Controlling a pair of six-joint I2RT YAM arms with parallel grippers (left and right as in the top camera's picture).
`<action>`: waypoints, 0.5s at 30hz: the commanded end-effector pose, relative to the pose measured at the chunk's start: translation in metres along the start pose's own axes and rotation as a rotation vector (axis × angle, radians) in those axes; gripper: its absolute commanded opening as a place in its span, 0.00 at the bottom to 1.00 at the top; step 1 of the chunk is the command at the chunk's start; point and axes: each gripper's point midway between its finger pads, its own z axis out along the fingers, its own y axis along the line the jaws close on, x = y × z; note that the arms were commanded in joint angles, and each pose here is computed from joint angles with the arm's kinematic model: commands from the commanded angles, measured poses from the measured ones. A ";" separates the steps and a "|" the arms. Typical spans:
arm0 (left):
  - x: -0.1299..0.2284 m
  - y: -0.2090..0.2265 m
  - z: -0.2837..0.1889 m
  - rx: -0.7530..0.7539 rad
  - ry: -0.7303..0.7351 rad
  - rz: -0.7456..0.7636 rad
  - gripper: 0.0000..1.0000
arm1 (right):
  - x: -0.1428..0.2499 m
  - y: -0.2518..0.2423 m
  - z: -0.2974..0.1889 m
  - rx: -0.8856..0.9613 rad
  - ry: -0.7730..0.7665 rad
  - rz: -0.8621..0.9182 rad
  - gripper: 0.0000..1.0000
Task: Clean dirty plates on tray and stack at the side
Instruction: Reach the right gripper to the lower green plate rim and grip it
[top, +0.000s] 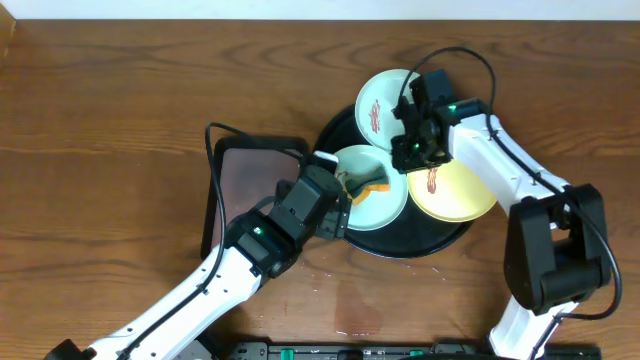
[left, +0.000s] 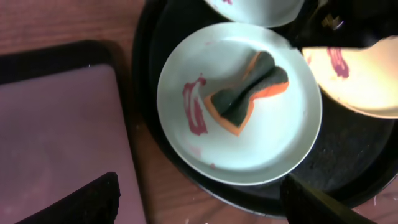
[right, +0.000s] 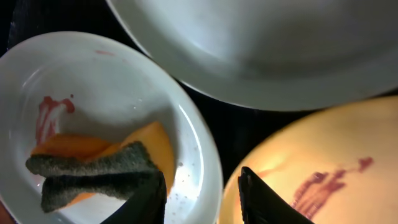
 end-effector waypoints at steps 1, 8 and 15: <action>-0.003 -0.001 0.002 -0.001 -0.014 0.007 0.83 | 0.001 -0.004 0.014 0.064 0.019 -0.049 0.36; -0.004 -0.001 0.002 0.001 -0.016 0.006 0.83 | 0.004 -0.007 0.025 0.073 0.044 -0.055 0.30; -0.004 -0.001 0.002 0.001 -0.017 0.006 0.83 | 0.004 -0.014 0.026 0.102 0.047 -0.098 0.22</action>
